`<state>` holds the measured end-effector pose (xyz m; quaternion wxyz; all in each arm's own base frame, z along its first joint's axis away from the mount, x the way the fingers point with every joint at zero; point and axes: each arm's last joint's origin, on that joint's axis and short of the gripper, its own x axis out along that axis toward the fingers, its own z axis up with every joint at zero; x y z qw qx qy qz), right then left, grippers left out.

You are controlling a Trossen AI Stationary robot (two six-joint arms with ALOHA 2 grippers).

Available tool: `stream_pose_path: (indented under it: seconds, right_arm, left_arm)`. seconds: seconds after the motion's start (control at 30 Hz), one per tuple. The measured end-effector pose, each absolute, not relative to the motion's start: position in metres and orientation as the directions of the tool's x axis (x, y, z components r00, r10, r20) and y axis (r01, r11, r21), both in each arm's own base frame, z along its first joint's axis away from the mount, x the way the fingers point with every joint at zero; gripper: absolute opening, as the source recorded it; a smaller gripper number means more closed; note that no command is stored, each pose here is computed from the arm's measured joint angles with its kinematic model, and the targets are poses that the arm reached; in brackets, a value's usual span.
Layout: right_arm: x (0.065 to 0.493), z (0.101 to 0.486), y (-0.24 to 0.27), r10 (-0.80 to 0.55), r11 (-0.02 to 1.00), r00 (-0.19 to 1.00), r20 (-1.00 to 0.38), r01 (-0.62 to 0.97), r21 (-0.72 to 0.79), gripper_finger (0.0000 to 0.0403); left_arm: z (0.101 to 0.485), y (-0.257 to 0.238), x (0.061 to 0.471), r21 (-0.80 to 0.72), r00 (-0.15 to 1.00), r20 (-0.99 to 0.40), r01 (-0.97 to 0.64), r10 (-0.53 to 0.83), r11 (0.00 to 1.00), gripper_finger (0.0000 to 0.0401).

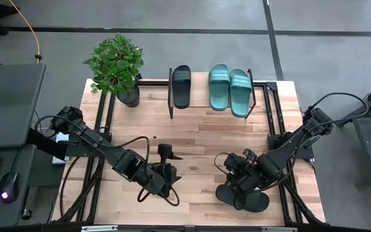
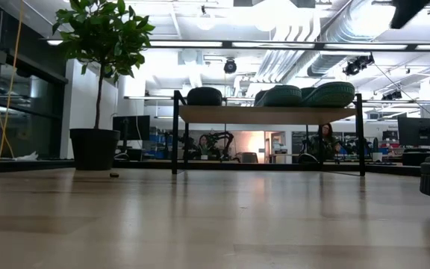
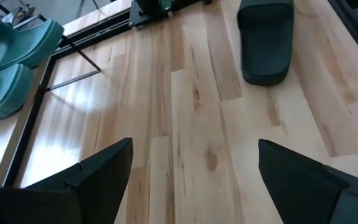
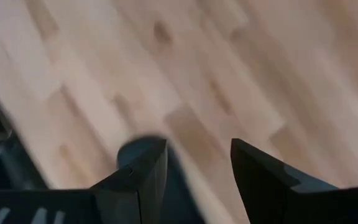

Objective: Pick and place slides into the shelf
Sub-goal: Put the black slide on the shelf

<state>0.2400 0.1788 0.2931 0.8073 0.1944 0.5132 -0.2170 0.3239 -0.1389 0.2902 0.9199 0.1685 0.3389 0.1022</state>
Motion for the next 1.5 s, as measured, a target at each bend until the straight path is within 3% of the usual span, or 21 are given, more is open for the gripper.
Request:
stream_pose_path:
  seconds: [0.17, 0.3, 0.77, 1.03, 1.5]
  right_arm:
    - [0.239, 0.293, 0.18, -0.001, 0.791, 0.268, -0.964, 0.589, 0.163, 0.0167]
    - [0.239, 0.293, 0.181, 0.035, 0.806, 0.248, -0.968, 0.565, 0.174, 0.0167]
    - [0.258, 0.302, 0.194, 0.09, 0.865, 0.5, -0.862, 0.389, 0.316, 0.0167]
    - [0.27, 0.305, 0.189, 0.071, 0.708, 0.574, -0.816, 0.546, 0.447, 0.0167]
    - [0.262, 0.278, 0.19, 0.03, 0.536, 0.321, -0.947, 0.794, 0.286, 0.0167]
  left_arm:
    - [0.29, -0.138, 0.324, 0.38, 0.747, -0.59, -0.077, 0.305, 0.922, 0.0326]
    - [0.29, -0.138, 0.324, 0.379, 0.747, -0.591, -0.078, 0.306, 0.922, 0.0326]
    - [0.288, -0.137, 0.322, 0.392, 0.732, -0.604, -0.07, 0.315, 0.917, 0.0326]
    - [0.287, -0.136, 0.321, 0.403, 0.72, -0.616, -0.063, 0.321, 0.913, 0.0326]
    - [0.284, -0.134, 0.317, 0.437, 0.686, -0.627, -0.082, 0.369, 0.896, 0.0326]
